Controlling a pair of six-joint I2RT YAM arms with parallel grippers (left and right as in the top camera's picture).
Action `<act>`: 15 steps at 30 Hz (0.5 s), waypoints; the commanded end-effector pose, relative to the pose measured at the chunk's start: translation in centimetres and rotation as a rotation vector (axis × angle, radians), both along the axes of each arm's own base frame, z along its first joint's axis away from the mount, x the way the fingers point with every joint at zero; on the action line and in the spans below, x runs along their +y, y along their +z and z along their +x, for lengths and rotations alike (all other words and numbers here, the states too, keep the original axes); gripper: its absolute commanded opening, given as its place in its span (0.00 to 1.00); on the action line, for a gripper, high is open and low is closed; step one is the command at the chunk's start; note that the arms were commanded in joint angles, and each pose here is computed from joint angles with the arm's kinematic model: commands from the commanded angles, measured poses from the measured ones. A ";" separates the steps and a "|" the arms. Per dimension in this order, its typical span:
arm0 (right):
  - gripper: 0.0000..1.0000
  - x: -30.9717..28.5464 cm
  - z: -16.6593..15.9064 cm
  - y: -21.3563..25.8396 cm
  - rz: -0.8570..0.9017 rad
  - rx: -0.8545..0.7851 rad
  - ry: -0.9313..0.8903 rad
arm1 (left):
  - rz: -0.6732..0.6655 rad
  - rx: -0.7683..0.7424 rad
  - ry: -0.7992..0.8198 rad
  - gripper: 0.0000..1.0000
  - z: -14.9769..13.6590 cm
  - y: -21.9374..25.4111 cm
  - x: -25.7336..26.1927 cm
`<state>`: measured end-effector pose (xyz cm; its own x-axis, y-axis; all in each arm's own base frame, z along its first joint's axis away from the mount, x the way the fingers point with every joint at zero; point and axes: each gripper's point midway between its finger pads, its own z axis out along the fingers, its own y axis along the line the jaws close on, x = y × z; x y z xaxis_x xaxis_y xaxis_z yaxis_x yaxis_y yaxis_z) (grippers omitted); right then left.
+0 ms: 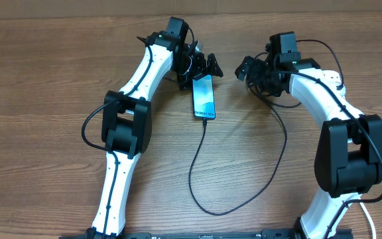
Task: Plug charger to phone and switch on socket
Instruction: 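Lay the phone flat on the table and open the left gripper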
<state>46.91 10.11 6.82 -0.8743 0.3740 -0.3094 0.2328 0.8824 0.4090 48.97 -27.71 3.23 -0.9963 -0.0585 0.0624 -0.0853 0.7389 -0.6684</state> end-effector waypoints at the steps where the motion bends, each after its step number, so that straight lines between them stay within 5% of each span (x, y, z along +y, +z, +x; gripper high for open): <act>1: 1.00 -0.2 0.8 0.5 -0.005 -0.023 -0.004 | 0.154 0.049 0.055 1.00 -0.2 -3.7 2.8; 15: 1.00 -0.2 0.8 0.5 -0.005 -0.023 -0.004 | 0.265 0.085 0.081 1.00 -0.9 -4.7 4.8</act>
